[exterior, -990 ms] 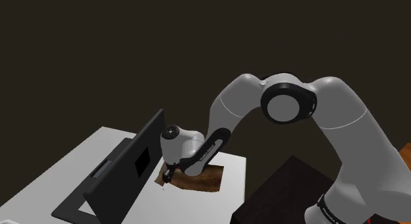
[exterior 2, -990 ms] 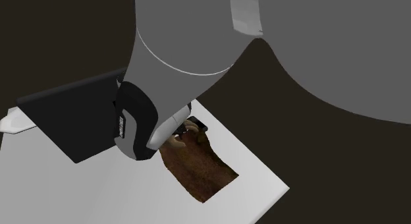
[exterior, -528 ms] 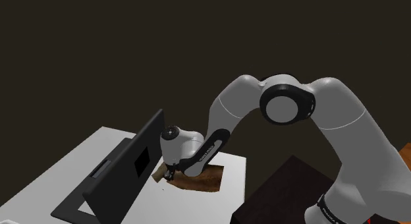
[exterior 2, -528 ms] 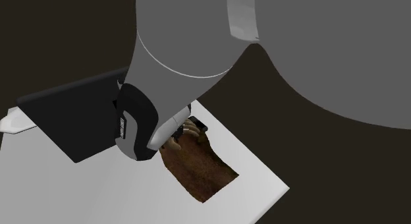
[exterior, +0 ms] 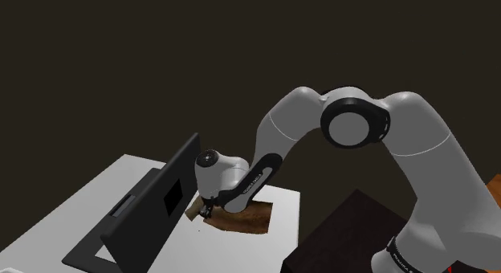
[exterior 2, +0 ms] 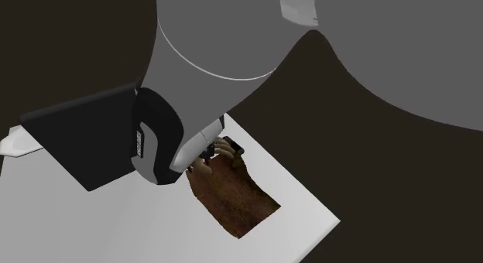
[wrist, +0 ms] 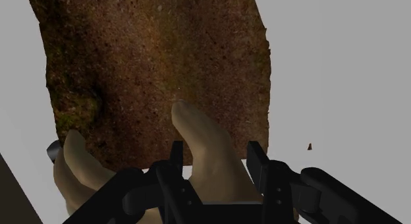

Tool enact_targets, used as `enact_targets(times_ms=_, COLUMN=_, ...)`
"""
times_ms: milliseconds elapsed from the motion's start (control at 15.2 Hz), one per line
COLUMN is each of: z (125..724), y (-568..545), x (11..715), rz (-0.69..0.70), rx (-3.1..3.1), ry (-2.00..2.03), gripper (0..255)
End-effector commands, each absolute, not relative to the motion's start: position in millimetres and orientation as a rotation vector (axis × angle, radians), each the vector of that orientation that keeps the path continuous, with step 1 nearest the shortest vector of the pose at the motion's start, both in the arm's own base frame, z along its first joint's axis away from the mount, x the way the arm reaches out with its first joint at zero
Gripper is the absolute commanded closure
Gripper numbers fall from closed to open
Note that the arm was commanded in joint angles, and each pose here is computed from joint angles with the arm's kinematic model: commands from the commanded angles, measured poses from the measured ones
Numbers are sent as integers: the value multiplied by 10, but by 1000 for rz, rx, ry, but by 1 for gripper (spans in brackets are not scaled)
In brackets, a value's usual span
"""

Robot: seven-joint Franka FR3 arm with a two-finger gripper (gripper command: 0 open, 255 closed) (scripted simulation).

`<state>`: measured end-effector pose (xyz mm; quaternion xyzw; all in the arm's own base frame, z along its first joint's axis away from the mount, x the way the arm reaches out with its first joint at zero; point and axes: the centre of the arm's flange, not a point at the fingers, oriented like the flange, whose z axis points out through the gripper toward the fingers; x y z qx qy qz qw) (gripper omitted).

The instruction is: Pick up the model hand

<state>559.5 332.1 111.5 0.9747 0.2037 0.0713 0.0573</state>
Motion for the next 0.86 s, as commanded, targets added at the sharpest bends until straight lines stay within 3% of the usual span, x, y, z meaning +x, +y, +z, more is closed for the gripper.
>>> enact_targets(times_ms=0, z=1221, y=3328, x=5603, rz=217, rx=2955, ry=618, gripper=255)
enact_targets(times_ms=792, z=1757, y=3327, x=5602, rz=217, rx=2955, ry=618, gripper=255)
